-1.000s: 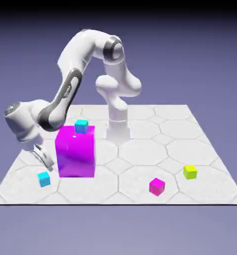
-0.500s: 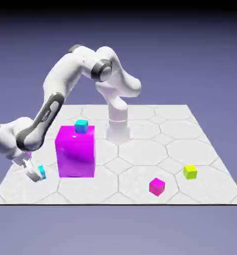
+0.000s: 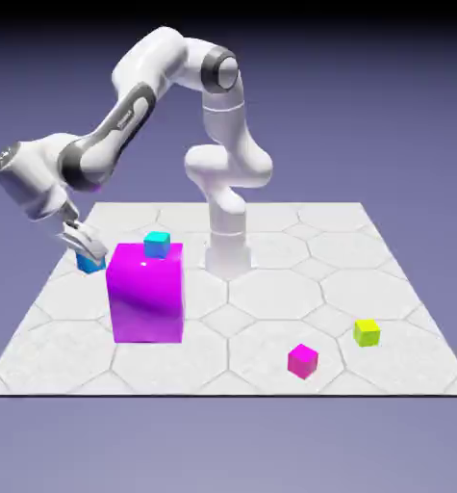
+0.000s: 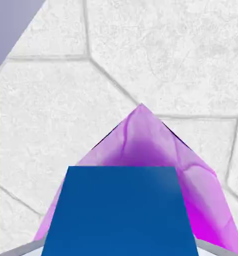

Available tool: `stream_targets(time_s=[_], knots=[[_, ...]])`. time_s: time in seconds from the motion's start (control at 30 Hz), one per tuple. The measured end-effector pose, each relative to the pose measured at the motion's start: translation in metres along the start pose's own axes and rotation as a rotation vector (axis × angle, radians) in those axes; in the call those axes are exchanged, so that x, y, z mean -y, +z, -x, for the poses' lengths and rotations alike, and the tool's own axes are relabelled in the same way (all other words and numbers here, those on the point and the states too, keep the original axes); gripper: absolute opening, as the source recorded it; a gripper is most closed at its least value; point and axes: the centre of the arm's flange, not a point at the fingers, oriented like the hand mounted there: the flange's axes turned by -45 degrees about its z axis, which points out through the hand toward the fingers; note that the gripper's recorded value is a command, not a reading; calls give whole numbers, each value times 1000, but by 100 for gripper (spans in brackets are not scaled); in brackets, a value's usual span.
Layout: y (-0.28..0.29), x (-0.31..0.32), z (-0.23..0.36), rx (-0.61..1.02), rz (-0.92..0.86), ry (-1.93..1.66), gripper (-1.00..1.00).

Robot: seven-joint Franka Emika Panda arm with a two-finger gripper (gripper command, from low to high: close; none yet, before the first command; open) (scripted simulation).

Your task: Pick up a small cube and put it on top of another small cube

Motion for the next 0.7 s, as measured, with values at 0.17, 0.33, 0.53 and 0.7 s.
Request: stream_targets(time_s=[0.17,0.33,0.53,0.7], knots=[[-10,22,60,20,78,-105,-100],[-13,34,119,29,168,-199,-100],[39,38,124,63,224,-205,-100],[53,35,123,63,226,-206,100]])
